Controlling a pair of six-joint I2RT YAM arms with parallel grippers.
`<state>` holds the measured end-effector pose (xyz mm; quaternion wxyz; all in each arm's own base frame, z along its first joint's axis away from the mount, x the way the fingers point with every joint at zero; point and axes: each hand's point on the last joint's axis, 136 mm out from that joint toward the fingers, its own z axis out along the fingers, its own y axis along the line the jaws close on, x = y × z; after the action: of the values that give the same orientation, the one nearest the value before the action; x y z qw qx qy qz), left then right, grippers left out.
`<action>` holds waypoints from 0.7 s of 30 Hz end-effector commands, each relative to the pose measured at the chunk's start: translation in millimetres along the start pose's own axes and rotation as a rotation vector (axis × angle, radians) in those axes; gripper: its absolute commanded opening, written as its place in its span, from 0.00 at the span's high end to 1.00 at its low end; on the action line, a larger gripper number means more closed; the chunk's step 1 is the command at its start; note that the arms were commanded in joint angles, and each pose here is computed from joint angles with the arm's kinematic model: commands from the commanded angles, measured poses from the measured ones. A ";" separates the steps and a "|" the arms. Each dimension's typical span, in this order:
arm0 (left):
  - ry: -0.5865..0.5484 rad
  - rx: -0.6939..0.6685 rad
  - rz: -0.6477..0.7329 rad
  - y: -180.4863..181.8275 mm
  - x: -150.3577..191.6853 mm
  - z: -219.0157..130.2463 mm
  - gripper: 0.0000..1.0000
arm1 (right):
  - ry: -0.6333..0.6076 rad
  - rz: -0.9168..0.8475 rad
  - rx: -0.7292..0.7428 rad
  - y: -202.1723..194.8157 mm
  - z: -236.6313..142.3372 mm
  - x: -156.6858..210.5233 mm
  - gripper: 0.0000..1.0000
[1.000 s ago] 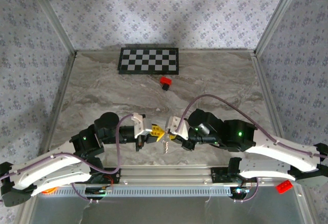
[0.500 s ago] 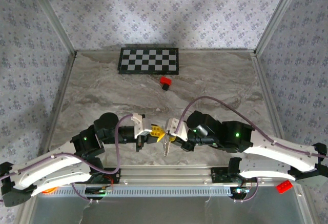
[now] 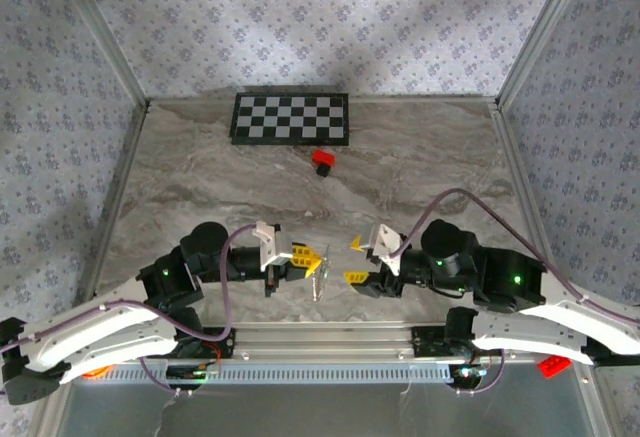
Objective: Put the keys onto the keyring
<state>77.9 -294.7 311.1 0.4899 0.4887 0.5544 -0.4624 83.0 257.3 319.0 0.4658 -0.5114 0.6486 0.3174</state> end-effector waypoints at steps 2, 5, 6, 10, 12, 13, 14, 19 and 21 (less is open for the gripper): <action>-0.156 0.033 0.016 -7.5 -33.3 -5.3 1.00 | -0.145 0.009 -0.057 9.2 3.5 -30.7 0.46; -0.205 0.036 0.016 -8.6 -39.9 -6.5 1.00 | -0.175 0.003 -0.075 11.8 6.6 -38.4 0.48; -0.215 0.032 0.016 -8.0 -41.2 -7.2 1.00 | -0.175 0.002 -0.082 13.1 7.6 -39.0 0.48; -0.243 0.044 0.022 -11.1 -47.5 -9.8 1.00 | -0.164 0.006 -0.103 16.4 10.8 -37.0 0.49; -0.244 0.050 0.023 -12.0 -48.5 -9.6 1.00 | -0.166 0.008 -0.106 16.8 10.9 -36.7 0.50; -0.247 0.054 0.025 -12.7 -49.0 -9.8 1.00 | -0.166 0.008 -0.105 16.7 11.2 -35.9 0.51; -0.248 0.057 0.025 -13.1 -49.3 -9.7 1.00 | -0.170 0.008 -0.103 16.3 11.0 -36.5 0.52; -0.258 0.066 0.023 -14.8 -52.5 -11.2 1.00 | -0.160 0.009 -0.111 17.2 14.9 -30.7 0.61; -0.255 0.069 0.020 -15.3 -52.1 -10.9 1.00 | -0.161 0.008 -0.113 17.2 15.3 -31.1 0.64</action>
<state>73.7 -295.5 337.8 0.5255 0.4543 0.5063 -0.5110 73.6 286.9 336.2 0.4817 -0.5115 0.5996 0.3831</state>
